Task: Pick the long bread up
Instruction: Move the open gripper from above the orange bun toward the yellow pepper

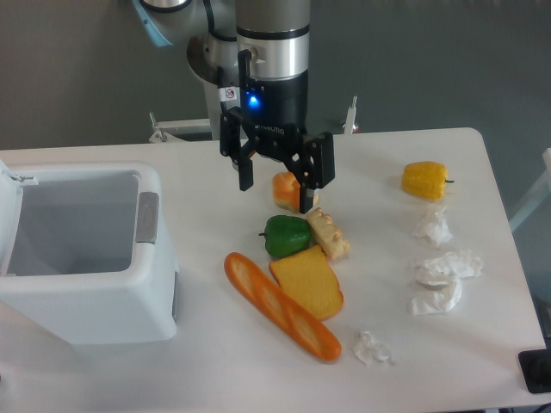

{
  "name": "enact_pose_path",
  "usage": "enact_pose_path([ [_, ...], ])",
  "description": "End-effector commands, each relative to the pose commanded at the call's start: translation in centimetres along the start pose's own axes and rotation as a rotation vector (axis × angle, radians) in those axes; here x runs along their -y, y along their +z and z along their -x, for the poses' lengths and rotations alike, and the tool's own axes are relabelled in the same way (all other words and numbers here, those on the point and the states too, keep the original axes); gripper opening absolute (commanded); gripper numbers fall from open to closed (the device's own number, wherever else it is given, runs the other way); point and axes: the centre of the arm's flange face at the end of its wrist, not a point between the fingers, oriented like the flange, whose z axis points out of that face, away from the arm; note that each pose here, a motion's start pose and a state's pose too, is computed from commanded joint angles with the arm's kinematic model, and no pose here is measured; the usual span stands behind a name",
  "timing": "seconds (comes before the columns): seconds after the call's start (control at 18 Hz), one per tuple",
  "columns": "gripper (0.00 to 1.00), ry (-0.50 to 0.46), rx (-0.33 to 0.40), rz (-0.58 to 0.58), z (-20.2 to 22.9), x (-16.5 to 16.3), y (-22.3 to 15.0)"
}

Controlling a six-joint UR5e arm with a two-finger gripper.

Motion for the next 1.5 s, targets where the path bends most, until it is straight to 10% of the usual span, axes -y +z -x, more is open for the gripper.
enact_pose_path([
  [1.5, 1.0, -0.119, -0.004, 0.033, 1.9, -3.1, 4.0],
])
